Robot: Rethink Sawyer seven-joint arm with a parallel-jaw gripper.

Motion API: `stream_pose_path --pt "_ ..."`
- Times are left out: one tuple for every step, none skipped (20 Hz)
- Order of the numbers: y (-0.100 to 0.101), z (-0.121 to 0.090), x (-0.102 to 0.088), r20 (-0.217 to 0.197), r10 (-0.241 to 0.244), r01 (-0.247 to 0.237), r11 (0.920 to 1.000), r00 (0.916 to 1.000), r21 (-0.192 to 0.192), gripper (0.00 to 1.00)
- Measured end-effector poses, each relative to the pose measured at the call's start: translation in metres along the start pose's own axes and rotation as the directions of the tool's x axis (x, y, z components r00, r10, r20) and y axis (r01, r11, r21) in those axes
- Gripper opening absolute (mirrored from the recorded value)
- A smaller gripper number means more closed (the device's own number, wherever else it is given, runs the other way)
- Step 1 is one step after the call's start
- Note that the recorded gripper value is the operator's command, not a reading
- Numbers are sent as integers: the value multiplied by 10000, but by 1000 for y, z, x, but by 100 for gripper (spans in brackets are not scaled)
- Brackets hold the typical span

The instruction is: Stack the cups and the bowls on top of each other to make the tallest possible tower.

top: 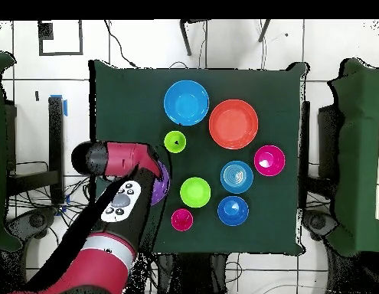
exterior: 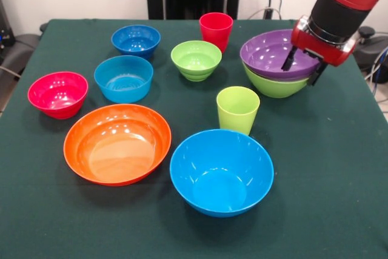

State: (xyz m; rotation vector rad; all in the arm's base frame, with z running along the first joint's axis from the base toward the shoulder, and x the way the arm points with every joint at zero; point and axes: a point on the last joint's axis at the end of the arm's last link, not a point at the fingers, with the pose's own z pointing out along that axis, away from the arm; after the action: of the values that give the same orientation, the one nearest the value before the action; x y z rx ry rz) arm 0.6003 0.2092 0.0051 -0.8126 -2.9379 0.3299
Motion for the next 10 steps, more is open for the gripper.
stream_pose_path --pt "0 -1 0 4 -1 1 10000 10000 -11 100" --pt "1 -2 0 17 1 -1 10000 10000 -33 100" --pt "1 -4 -1 34 5 -5 10000 10000 -53 100" --pt "1 -6 -2 42 13 -12 10000 10000 -70 100" --pt "1 -10 -3 13 40 -40 10000 10000 -89 100" --pt "0 -11 -3 -12 50 -50 9999 10000 -87 100" --pt "-1 -13 -4 -80 73 -73 9999 9999 -70 100" --pt "-2 -15 -4 -148 96 -97 9999 9998 -53 100" --pt "-4 -19 -5 -284 149 -149 9999 9995 -17 100" --pt "-6 -22 -6 -360 183 -183 9998 9992 0 100"
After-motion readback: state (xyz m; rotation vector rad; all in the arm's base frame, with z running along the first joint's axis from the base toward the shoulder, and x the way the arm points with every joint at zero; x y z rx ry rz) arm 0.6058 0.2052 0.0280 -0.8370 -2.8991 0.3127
